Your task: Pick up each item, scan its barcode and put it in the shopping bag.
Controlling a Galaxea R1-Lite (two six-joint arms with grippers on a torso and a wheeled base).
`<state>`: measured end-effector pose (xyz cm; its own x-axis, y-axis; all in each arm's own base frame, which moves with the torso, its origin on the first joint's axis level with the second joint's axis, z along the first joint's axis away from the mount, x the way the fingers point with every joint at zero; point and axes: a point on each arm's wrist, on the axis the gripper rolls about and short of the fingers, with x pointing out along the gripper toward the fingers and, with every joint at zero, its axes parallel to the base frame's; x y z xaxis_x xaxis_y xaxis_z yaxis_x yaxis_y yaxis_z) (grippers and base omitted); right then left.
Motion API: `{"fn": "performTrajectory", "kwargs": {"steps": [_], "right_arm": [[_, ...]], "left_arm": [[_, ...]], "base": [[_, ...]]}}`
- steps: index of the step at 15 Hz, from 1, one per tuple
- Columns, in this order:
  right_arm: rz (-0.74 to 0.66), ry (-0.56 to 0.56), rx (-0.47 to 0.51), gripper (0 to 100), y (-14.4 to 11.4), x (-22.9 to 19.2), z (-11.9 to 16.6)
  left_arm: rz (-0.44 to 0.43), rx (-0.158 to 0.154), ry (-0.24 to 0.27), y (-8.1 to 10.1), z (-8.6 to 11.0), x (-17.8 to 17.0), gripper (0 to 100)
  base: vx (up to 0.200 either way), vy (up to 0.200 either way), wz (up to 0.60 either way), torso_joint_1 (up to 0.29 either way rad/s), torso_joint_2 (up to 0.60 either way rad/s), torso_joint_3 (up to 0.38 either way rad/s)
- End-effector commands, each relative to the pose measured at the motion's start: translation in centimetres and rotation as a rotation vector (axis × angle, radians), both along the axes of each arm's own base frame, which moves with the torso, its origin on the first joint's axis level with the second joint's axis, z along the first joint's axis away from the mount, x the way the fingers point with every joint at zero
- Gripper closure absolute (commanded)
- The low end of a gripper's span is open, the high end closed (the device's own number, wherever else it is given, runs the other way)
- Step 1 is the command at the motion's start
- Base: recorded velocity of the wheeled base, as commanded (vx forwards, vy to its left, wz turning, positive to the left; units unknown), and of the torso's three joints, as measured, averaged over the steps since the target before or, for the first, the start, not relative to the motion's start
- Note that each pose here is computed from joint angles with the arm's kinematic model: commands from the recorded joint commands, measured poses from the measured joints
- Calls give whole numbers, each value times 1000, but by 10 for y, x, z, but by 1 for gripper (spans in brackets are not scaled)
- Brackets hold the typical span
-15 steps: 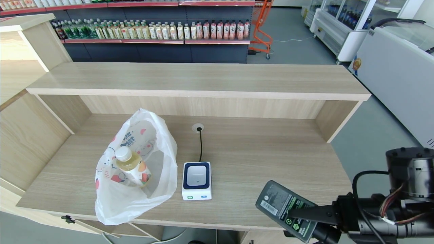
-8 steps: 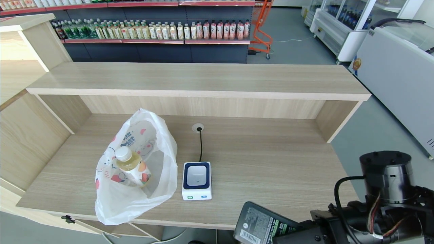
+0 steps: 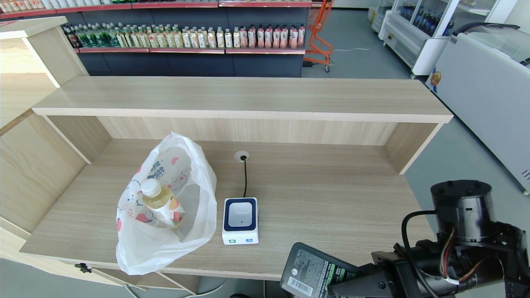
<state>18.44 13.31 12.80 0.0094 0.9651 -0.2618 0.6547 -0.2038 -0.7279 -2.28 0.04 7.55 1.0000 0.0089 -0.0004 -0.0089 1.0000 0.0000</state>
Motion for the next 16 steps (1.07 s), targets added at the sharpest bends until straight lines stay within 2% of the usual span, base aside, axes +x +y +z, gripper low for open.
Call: {"fn": "performTrajectory", "kwargs": {"steps": [1, 10, 11, 13, 15, 16], "right_arm": [[-1, 11, -7, 100, 1, 2, -3], [-24, 43, 1, 100, -2, 3, 0], [-73, 118, 22, 100, -9, 1, 8], [-274, 412, 104, 100, -35, 2, 27], [-446, 694, 226, 100, -59, -3, 46], [-537, 881, 297, 100, -78, -5, 48]], "left_arm": [[0, 0, 0, 0, 0, 0, 0], [0, 0, 0, 0, 0, 0, 0], [0, 0, 0, 0, 0, 0, 0], [0, 0, 0, 0, 0, 0, 0], [0, 0, 0, 0, 0, 0, 0], [0, 0, 0, 0, 0, 0, 0]], "base": [[0, 0, 0, 0, 0, 0], [0, 0, 0, 0, 0, 0], [0, 0, 0, 0, 0, 0], [0, 0, 0, 0, 0, 0], [0, 0, 0, 0, 0, 0], [0, 0, 0, 0, 0, 0]]}}
